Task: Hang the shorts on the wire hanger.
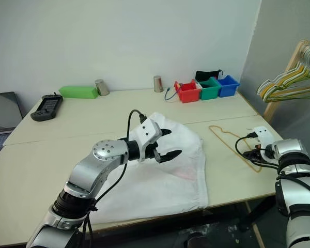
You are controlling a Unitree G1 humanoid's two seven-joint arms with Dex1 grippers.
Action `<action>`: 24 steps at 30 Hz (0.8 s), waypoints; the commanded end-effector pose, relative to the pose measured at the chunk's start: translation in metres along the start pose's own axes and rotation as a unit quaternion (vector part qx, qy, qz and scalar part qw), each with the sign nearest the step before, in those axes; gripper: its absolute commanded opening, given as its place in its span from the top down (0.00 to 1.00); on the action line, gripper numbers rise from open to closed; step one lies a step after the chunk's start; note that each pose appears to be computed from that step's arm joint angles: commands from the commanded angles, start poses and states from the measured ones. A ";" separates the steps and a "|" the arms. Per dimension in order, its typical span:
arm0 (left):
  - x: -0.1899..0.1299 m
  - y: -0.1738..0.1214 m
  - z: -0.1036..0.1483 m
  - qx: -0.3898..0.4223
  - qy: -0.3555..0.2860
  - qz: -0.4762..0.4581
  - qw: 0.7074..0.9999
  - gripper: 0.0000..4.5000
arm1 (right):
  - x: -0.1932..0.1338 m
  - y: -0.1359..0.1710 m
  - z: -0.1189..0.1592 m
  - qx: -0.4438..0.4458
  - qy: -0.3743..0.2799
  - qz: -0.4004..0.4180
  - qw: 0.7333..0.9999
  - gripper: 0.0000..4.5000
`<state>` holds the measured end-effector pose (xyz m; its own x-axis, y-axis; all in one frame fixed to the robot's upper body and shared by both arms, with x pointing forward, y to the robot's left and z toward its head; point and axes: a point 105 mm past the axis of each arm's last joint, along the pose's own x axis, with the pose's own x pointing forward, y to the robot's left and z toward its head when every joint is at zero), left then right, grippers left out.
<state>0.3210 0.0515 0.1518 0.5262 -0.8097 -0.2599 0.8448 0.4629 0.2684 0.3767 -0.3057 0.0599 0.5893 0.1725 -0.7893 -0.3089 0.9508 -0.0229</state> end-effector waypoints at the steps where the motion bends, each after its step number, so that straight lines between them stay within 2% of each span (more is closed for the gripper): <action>1: -0.007 0.008 0.015 0.019 -0.021 0.017 0.999 0.00 | 0.002 0.005 0.005 -0.007 -0.006 0.010 1.000 0.58; 8: -0.008 0.007 0.011 0.017 -0.018 0.017 1.000 0.00 | 0.001 0.005 0.005 -0.029 -0.006 0.012 0.999 0.95; 10: -0.007 0.006 0.010 0.016 -0.018 0.016 1.000 0.00 | 0.000 0.005 0.007 -0.037 -0.010 0.013 0.999 1.00; 19: -0.012 0.020 0.010 0.018 -0.018 0.033 0.999 0.00 | -0.017 0.002 0.041 -0.126 -0.053 -0.003 0.991 1.00; 24: -0.028 0.049 0.015 0.018 -0.025 0.081 0.996 0.00 | -0.050 -0.001 0.091 -0.218 -0.120 -0.050 0.967 1.00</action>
<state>0.3375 0.0789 0.1609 0.6014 -0.7626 -0.2382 0.7934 0.5349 0.2905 0.4008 -0.2968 0.1079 0.6834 0.1922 -0.7043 -0.4989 0.8272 -0.2584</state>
